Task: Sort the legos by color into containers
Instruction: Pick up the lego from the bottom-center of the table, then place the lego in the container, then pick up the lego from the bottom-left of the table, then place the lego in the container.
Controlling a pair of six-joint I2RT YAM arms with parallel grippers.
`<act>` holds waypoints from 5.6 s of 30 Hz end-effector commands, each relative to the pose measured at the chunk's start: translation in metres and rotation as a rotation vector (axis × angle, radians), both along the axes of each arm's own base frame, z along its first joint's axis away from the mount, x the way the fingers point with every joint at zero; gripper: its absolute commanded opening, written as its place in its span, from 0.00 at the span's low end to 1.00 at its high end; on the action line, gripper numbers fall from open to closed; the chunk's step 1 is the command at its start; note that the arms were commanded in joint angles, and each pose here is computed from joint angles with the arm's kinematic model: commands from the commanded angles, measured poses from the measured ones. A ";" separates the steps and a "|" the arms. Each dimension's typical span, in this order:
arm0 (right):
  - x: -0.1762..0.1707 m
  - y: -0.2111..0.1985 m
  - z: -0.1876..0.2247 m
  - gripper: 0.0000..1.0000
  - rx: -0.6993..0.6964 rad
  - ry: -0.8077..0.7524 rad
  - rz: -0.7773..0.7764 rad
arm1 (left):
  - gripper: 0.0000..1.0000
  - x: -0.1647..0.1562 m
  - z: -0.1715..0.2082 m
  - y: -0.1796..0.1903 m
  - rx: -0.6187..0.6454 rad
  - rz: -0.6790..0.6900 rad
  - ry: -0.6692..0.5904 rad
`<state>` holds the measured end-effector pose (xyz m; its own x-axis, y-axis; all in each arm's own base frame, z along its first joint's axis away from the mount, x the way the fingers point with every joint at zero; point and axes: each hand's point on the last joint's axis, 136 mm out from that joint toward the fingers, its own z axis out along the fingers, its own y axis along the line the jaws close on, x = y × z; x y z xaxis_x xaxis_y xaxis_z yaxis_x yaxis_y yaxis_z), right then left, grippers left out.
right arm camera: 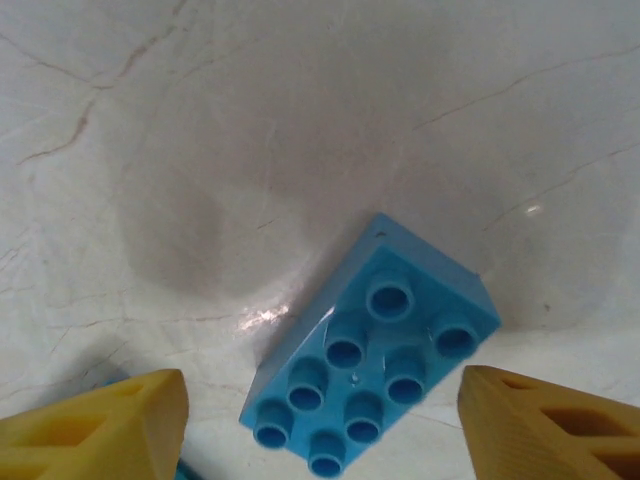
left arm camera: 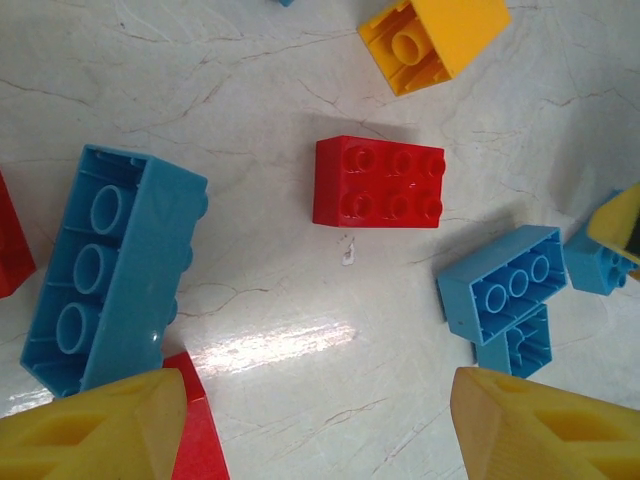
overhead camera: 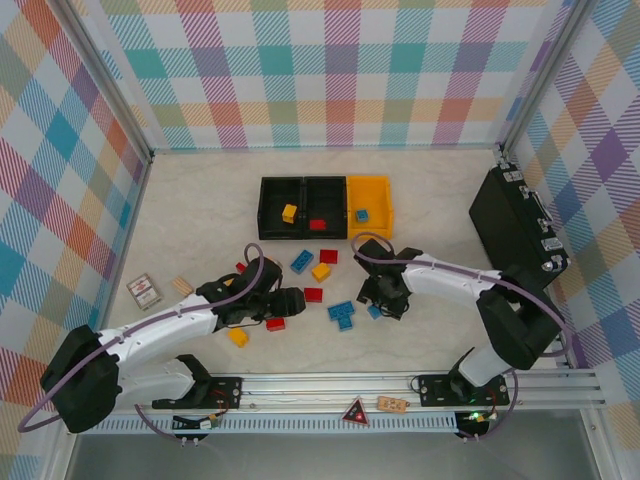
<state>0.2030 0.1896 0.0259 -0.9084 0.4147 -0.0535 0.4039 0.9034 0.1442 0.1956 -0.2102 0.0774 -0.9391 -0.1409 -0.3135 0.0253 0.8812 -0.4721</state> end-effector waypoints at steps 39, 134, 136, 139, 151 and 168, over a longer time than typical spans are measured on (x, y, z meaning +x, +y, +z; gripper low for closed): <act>0.213 -0.004 0.094 0.30 -0.231 -0.237 0.357 | 0.70 0.037 0.053 -0.045 -0.117 -0.039 -0.128; -0.017 0.133 0.120 0.56 0.612 -0.342 0.736 | 0.24 -0.001 0.007 0.126 0.405 0.534 0.030; -0.015 0.132 0.121 0.56 0.601 -0.351 0.722 | 0.24 0.012 0.017 0.120 0.402 0.515 0.009; -0.011 0.131 0.122 0.55 0.591 -0.365 0.704 | 0.24 0.034 0.031 0.109 0.391 0.479 -0.012; 0.011 0.121 0.129 0.56 0.513 -0.443 0.612 | 0.24 0.134 0.065 0.072 0.381 0.372 -0.068; 0.056 0.111 0.145 0.56 0.431 -0.499 0.536 | 0.24 0.233 0.040 0.051 0.423 0.332 -0.038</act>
<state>0.2560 0.2996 0.1708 -0.8999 0.0174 -0.4358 -0.2658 0.7704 0.5795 0.4184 -0.1569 0.1155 -0.8457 -0.3060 -0.4373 -0.3008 0.9501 -0.0832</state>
